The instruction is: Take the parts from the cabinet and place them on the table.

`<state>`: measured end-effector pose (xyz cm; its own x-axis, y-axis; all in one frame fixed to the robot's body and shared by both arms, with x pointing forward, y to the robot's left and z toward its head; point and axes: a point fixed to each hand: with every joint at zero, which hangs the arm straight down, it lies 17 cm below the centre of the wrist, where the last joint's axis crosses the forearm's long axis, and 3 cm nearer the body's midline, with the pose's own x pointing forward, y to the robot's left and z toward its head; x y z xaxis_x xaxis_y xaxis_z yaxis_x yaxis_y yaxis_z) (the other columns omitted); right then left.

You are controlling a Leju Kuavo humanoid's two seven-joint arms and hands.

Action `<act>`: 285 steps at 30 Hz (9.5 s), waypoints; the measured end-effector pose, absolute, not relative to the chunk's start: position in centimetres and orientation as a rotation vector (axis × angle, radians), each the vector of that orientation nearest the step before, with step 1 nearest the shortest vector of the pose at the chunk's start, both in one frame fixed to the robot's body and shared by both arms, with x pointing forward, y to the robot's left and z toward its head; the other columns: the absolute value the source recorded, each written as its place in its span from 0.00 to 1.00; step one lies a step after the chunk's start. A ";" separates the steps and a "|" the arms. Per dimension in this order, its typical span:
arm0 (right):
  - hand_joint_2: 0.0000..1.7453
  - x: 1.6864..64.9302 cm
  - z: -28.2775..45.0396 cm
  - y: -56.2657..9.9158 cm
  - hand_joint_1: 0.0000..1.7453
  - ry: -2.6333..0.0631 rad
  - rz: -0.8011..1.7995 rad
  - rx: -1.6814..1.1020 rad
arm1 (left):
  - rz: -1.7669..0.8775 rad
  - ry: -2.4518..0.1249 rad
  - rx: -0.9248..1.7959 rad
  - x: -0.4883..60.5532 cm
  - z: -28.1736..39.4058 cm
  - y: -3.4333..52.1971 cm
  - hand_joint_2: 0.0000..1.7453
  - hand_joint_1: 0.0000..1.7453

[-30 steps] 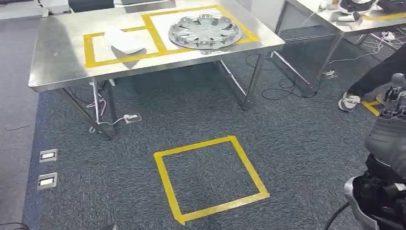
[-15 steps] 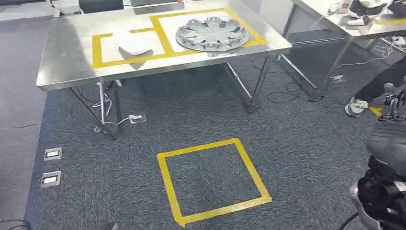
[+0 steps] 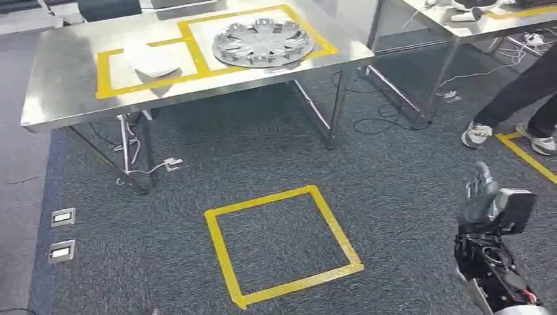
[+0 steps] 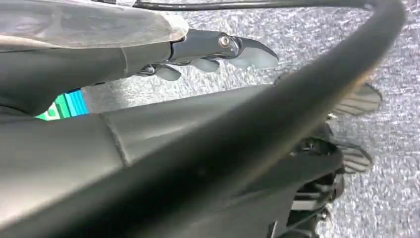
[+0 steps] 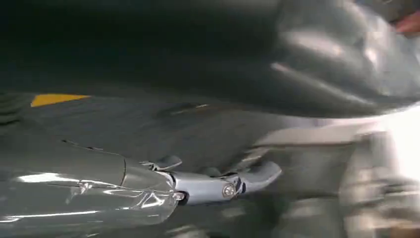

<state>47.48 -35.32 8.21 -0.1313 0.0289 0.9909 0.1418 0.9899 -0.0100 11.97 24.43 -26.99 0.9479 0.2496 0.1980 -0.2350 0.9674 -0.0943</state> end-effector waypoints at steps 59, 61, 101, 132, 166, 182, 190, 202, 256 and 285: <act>0.00 18.5 -25.4 -35.6 0.00 -0.375 0.198 -0.254 | 0.225 -0.198 -0.063 12.5 -26.9 25.1 0.00 0.00; 0.00 18.5 -25.4 -35.5 0.00 -0.375 0.198 -0.254 | 0.226 -0.198 -0.061 12.5 -26.9 25.2 0.00 0.00; 0.00 18.9 -25.3 -34.2 0.00 -0.392 0.167 -0.215 | 0.224 -0.211 -0.046 12.9 -26.9 26.1 0.00 0.00; 0.00 18.9 -25.4 -34.1 0.00 -0.389 0.123 -0.213 | 0.225 -0.204 -0.046 12.5 -27.0 26.1 0.00 0.00; 0.00 18.4 -25.4 -35.2 0.00 -0.383 0.067 -0.226 | 0.222 -0.192 -0.047 12.0 -27.1 25.9 0.00 0.00; 0.00 17.8 -25.6 -35.4 0.00 -0.370 0.059 -0.231 | 0.217 -0.199 -0.049 12.5 -27.0 26.0 0.00 0.00; 0.00 17.9 -25.6 -35.6 0.00 -0.363 0.060 -0.235 | 0.226 -0.198 -0.049 12.4 -27.0 26.0 0.00 0.00; 0.00 18.5 -25.4 -35.6 0.00 -0.373 0.058 -0.235 | 0.232 -0.198 -0.046 12.2 -27.1 26.1 0.00 0.00; 0.00 18.8 -25.3 -36.1 0.00 -0.382 0.031 -0.250 | 0.216 -0.189 -0.058 11.9 -27.1 25.3 0.00 0.00; 0.00 19.4 -25.0 -36.5 0.00 -0.388 0.035 -0.270 | 0.228 -0.193 -0.059 11.9 -27.1 24.9 0.00 0.00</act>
